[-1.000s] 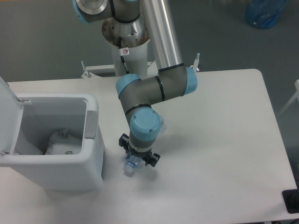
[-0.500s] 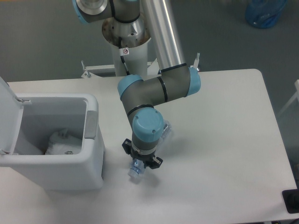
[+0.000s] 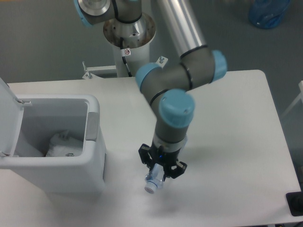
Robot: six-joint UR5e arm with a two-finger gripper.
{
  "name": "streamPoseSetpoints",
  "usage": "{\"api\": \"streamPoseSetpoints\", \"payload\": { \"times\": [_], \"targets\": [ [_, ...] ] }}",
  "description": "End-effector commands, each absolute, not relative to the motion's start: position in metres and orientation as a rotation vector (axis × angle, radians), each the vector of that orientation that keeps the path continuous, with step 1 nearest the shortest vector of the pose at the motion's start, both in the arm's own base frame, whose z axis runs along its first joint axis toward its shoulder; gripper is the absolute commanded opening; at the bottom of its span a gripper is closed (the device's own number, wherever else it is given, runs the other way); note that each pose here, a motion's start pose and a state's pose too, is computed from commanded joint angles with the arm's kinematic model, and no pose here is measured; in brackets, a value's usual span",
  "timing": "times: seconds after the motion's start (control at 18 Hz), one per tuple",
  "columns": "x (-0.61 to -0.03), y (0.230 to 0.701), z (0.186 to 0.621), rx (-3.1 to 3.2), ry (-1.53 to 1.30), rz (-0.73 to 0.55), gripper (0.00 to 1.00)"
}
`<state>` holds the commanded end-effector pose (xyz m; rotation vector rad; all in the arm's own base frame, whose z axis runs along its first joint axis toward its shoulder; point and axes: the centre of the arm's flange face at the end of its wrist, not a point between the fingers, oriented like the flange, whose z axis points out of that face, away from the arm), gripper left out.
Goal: Place the trash in the trash can
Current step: 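Lift the bottle and carry it into the trash bin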
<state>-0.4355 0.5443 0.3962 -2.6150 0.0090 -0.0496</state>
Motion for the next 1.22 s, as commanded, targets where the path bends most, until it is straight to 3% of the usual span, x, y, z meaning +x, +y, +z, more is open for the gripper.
{"api": "streamPoseSetpoints", "payload": {
  "times": [0.22,0.44,0.61,0.94,1.22],
  "targets": [
    [-0.454,0.528,0.453,-2.388,-0.010,-0.134,0.48],
    [-0.462,0.521,0.482,-2.190,-0.093,-0.312,0.48],
    [-0.450,0.521,0.518,-2.088,-0.056,-0.357,0.48],
    [-0.393,0.524,0.608,-1.938,0.021,-0.423,0.48],
    [-0.318,0.557,0.621,-1.919,0.146,-0.507,0.48]
  ]
}}
